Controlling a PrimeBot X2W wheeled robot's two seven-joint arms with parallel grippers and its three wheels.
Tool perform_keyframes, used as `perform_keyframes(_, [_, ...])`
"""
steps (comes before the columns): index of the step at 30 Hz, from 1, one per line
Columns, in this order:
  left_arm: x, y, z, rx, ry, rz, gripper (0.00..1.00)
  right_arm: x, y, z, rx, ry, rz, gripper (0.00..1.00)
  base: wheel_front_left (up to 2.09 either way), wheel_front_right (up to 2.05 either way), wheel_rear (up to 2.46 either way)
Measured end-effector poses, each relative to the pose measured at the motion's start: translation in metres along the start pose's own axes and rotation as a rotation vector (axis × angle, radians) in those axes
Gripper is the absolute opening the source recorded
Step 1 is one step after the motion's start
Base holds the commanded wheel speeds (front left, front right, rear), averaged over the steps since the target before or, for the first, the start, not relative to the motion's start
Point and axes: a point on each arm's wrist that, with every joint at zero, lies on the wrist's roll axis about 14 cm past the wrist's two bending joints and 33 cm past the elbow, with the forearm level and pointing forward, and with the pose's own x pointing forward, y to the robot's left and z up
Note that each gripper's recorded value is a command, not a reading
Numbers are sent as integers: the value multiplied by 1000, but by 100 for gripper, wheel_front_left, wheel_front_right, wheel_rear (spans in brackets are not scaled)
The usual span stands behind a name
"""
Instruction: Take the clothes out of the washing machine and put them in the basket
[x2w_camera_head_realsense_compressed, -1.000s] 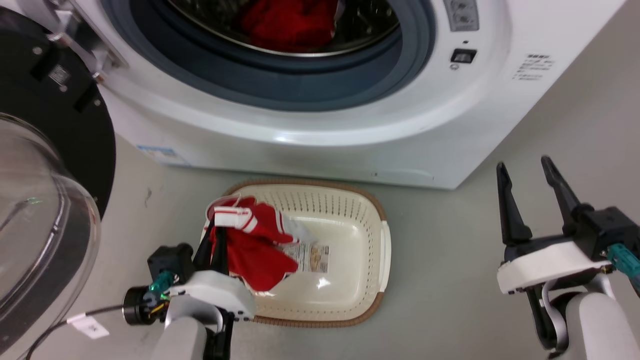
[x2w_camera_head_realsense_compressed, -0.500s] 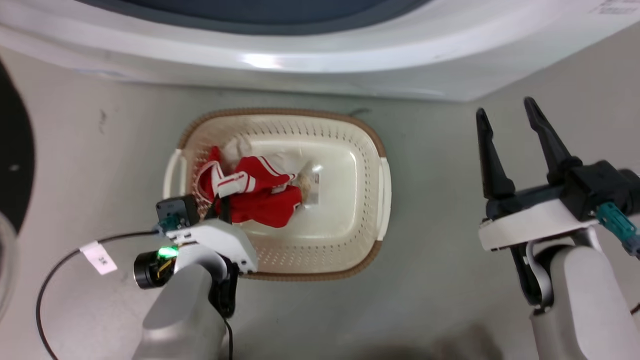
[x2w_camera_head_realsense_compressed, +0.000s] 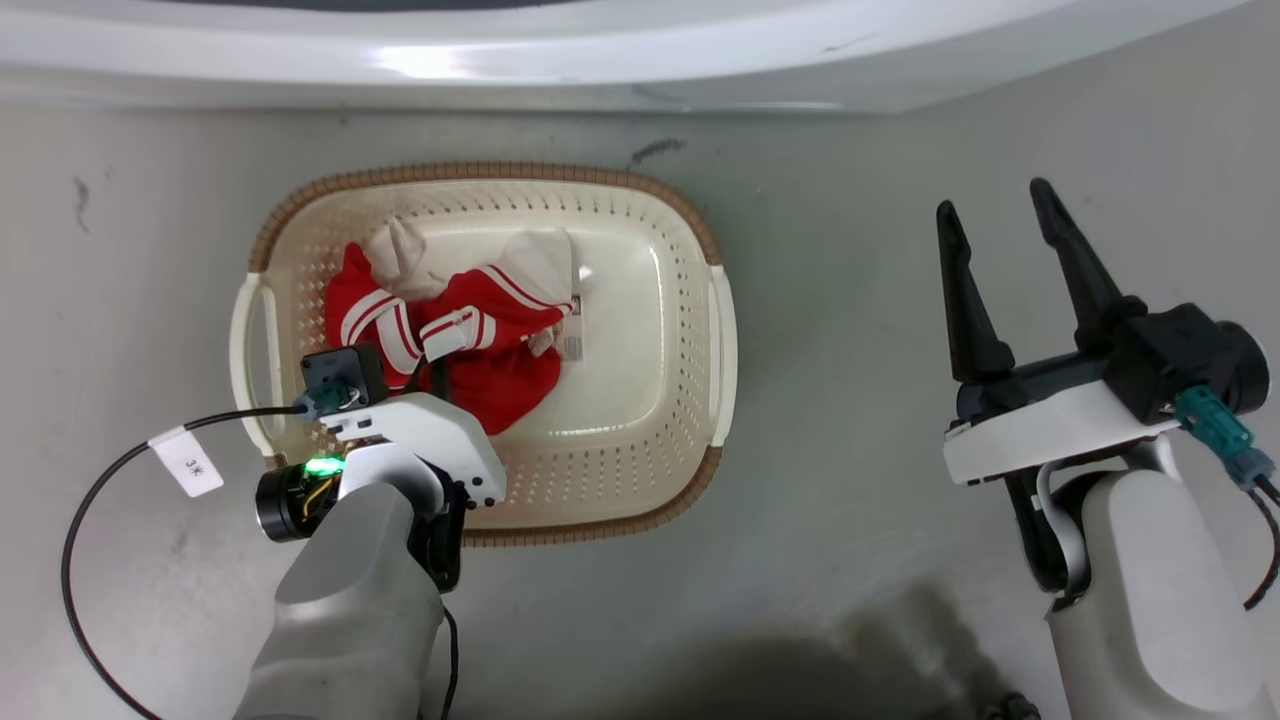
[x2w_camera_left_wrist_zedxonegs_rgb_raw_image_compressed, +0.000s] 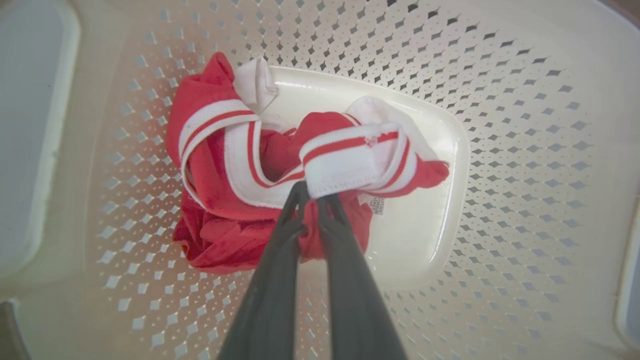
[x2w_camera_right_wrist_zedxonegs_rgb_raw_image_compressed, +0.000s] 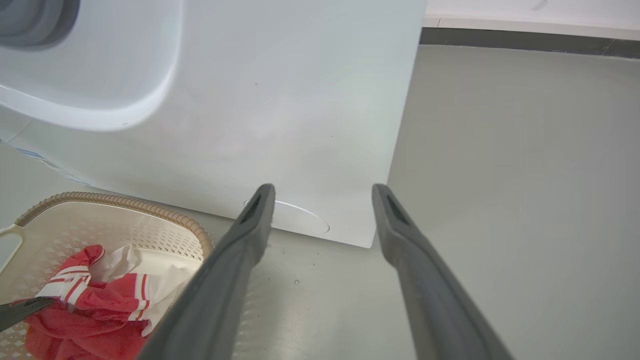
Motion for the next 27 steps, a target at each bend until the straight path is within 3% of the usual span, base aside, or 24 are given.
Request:
perform_keyframes(1, [-2,-1,5,-3,-12,-6,60,-2,-1,2,2,-5,-3,100,0,0,0])
perform_keyframes(2, [-4,-2,11,3,-31,-13,100,-3,-1,5,2,-10,-6,100,0,0,0])
perform_keyframes(15, [-100,0,60,49,-283,-71,100,-61,7,68,-28,-123,-21,100,0,0,0])
perform_keyframes(27, [-222,-10,147,88,-752,-123,100,-118,24,136,-65,-310,-12,100,0,0,0])
